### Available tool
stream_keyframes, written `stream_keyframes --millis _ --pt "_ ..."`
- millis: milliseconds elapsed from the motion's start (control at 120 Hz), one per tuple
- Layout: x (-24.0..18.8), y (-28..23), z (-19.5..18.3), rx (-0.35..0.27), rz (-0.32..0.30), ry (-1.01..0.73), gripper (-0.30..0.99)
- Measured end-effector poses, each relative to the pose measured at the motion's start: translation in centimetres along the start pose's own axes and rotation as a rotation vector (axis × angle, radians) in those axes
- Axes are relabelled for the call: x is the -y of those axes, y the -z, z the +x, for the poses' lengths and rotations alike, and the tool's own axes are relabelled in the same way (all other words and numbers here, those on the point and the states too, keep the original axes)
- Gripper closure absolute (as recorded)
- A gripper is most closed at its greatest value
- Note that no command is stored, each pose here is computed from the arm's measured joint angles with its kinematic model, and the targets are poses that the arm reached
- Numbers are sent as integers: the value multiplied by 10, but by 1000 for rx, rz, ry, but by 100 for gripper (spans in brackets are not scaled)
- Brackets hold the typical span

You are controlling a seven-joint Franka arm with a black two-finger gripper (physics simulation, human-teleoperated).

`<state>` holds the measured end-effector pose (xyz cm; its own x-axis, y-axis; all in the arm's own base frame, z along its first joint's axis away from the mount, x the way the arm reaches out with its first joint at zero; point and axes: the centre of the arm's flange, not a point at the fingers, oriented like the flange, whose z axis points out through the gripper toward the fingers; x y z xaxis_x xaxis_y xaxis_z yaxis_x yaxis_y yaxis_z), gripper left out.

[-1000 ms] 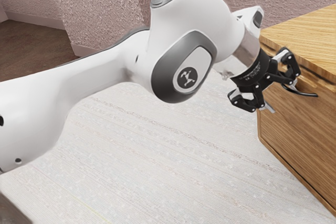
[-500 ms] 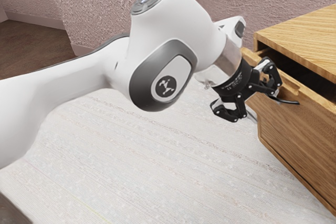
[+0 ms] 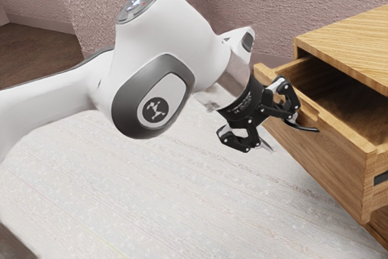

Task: Pull the drawer handle with one arm to open the drawer

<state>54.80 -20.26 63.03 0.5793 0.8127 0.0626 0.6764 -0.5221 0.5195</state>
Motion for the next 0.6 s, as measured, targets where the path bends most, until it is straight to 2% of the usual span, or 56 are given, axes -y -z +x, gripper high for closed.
stream_keyframes --millis 600 --pt "21 13 -1 20 1 42 34"
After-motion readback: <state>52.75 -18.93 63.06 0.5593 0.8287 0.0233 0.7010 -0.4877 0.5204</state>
